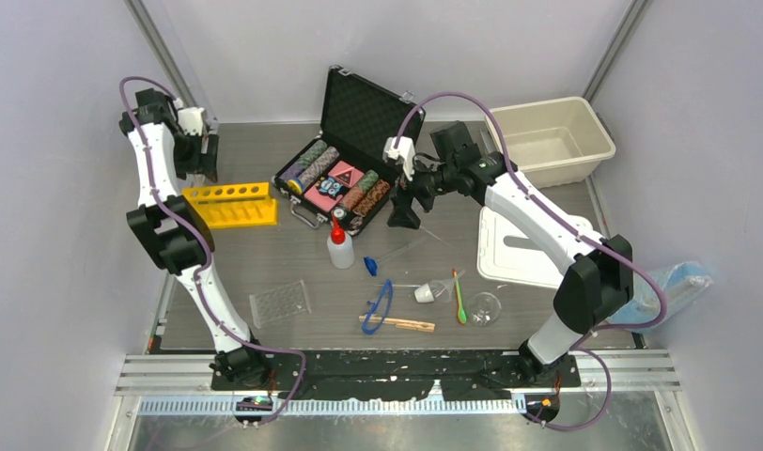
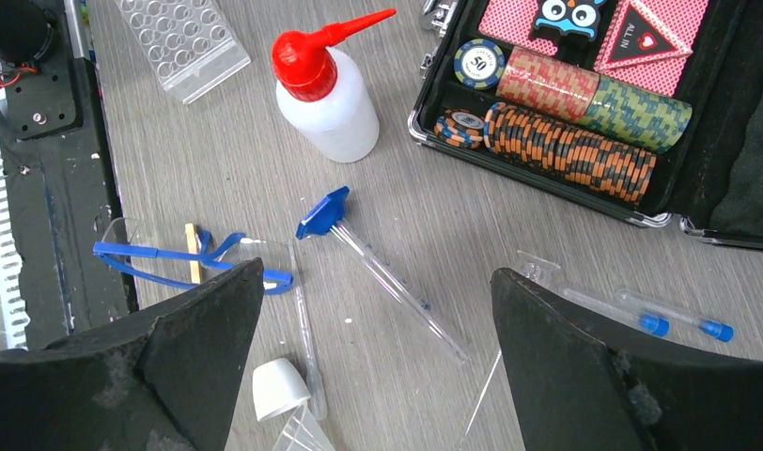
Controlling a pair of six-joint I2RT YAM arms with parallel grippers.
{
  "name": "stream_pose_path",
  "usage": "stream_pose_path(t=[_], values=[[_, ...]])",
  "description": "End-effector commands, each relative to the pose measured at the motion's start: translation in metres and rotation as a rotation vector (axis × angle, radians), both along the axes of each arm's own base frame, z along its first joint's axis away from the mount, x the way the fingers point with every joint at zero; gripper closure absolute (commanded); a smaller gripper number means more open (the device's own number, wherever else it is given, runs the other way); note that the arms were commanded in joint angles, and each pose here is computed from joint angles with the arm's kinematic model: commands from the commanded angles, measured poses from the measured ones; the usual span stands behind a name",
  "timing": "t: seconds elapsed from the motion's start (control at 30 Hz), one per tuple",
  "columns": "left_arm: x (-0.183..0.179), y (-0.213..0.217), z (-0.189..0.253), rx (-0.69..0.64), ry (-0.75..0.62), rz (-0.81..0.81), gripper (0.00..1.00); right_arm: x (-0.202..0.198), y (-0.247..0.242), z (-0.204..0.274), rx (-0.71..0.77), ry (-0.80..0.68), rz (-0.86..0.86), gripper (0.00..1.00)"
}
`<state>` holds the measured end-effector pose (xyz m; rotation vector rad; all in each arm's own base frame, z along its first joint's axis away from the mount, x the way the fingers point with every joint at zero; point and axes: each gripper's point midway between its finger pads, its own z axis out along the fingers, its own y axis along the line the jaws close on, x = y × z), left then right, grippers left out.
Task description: Organize the chemistry lab equipment
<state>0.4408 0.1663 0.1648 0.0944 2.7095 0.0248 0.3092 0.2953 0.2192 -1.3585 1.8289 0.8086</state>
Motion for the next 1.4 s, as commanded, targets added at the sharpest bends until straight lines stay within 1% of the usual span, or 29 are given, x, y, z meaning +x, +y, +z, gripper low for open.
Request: stream_pose_path(t=[0.0,0.1,0.13,0.2,0.23,0.27,0.3,0.33,0.37,0.4,0.43,0.47,0.5,0.53,0.6,0.63,0.67,0.7,0.83,1.07,1.37], values=[[0.0,0.002,0.047,0.036,-0.121,0.009,0.17,0.012,0.0,0.016,0.023,-0.012,-0.037,0.05],[-0.004,-0.001,0.064,0.042,-0.153,0.014,0.12,0.018,-0.003,0.013,0.025,0.019,-0.086,0.05],[-0.006,-0.003,0.07,0.039,-0.165,0.012,0.09,0.023,-0.007,0.011,0.015,0.021,-0.121,0.05],[-0.008,-0.01,0.085,0.028,-0.2,0.012,0.01,0.036,-0.014,0.005,0.009,0.072,-0.252,0.05],[-0.01,-0.013,0.094,0.027,-0.224,0.015,0.0,0.05,-0.024,-0.003,-0.02,0.066,-0.348,0.03],[-0.011,-0.016,0.103,0.025,-0.249,0.022,0.0,0.057,-0.028,-0.009,-0.022,0.109,-0.435,0.03],[-0.012,-0.02,0.113,0.024,-0.277,0.026,0.0,0.07,-0.041,-0.016,-0.053,0.103,-0.537,0.01],[-0.014,-0.024,0.123,0.03,-0.304,0.031,0.0,0.074,-0.046,-0.023,-0.054,0.15,-0.618,0.01],[-0.016,-0.028,0.133,0.036,-0.332,0.036,0.0,0.084,-0.061,-0.031,-0.085,0.149,-0.721,0.07],[-0.018,-0.031,0.142,0.045,-0.361,0.041,0.0,0.087,-0.066,-0.039,-0.085,0.188,-0.801,0.1],[-0.02,-0.036,0.151,0.051,-0.39,0.044,0.0,0.093,-0.079,-0.048,-0.12,0.174,-0.883,0.18],[-0.024,-0.04,0.164,0.06,-0.433,0.056,0.0,0.096,-0.085,-0.055,-0.131,0.188,-0.949,0.21],[-0.024,-0.043,0.167,0.063,-0.452,0.064,0.0,0.102,-0.096,-0.059,-0.158,0.16,-1.022,0.26],[-0.027,-0.049,0.176,0.06,-0.481,0.062,0.0,0.107,-0.1,-0.069,-0.175,0.169,-1.062,0.28],[-0.03,-0.062,0.184,0.053,-0.511,0.042,0.0,0.121,-0.111,-0.076,-0.212,0.137,-1.144,0.38],[-0.032,-0.069,0.187,0.051,-0.52,0.029,0.0,0.128,-0.121,-0.08,-0.229,0.121,-1.187,0.4],[-0.034,-0.074,0.189,0.051,-0.525,0.015,0.0,0.135,-0.122,-0.086,-0.237,0.126,-1.211,0.43],[-0.035,-0.08,0.191,0.054,-0.53,0.001,0.0,0.142,-0.131,-0.09,-0.248,0.121,-1.247,0.43],[-0.039,-0.098,0.194,0.075,-0.538,-0.052,0.0,0.169,-0.141,-0.1,-0.245,0.121,-1.349,0.45],[-0.039,-0.103,0.19,0.091,-0.519,-0.066,0.0,0.196,-0.126,-0.118,-0.197,0.158,-1.39,0.46],[-0.034,-0.096,0.184,0.118,-0.49,-0.056,0.0,0.213,-0.119,-0.147,-0.211,0.185,-1.414,0.47]])
